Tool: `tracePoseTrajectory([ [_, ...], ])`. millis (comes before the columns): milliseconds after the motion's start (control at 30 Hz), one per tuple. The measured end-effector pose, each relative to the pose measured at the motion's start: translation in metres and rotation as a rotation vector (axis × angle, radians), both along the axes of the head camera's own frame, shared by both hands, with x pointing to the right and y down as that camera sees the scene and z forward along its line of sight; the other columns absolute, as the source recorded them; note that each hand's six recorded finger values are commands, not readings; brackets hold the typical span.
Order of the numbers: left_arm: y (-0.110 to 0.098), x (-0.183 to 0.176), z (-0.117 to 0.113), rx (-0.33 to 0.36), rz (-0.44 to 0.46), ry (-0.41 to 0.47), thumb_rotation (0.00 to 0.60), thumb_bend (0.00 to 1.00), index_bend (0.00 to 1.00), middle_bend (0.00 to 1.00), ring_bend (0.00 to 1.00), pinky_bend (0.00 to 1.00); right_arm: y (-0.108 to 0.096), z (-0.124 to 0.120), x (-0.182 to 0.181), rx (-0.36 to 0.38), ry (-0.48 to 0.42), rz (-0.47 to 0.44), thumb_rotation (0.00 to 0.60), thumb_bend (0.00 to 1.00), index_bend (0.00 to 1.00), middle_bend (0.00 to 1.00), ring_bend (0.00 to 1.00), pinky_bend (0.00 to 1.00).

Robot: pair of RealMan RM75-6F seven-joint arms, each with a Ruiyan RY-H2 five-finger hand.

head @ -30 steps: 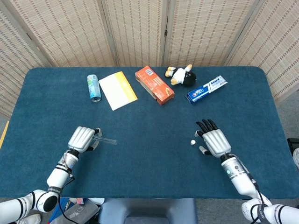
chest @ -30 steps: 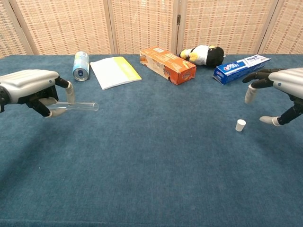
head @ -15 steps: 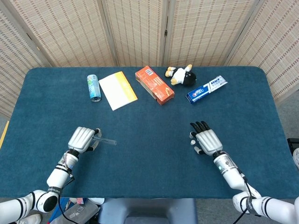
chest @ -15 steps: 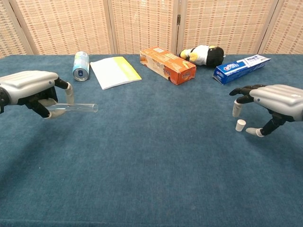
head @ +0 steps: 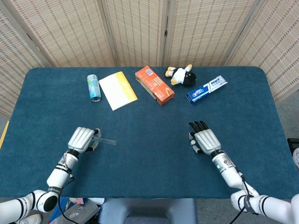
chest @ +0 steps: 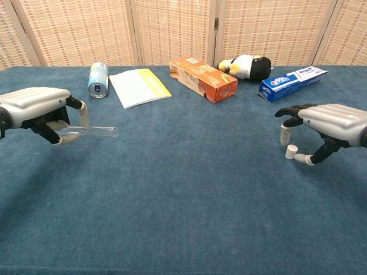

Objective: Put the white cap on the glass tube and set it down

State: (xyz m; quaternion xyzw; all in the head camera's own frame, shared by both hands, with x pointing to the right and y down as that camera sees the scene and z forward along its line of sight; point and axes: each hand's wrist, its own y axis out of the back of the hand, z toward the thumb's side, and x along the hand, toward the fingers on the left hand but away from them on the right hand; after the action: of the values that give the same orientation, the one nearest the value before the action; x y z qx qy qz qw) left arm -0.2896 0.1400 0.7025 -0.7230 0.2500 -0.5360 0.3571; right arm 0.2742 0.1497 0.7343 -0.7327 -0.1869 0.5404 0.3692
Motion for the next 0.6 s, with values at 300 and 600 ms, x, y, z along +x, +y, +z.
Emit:
tracePoseTrajectory([
  [300,0.0003,-0.0010,0.0015,-0.001,-0.002,-0.003,0.600,0.40,0.64,0.96,0.94,1.00,-0.0016,0.0010,0.0011,-0.004,0.009,0.008,0.600,0.35,0.43,0.08,0.00,0.00],
  [600,0.0001,-0.0020,0.0023,-0.002,-0.003,-0.006,0.600,0.39,0.64,0.96,0.94,1.00,-0.0028,0.0018,0.0003,-0.003,0.007,0.013,0.600,0.36,0.45,0.10,0.00,0.00],
])
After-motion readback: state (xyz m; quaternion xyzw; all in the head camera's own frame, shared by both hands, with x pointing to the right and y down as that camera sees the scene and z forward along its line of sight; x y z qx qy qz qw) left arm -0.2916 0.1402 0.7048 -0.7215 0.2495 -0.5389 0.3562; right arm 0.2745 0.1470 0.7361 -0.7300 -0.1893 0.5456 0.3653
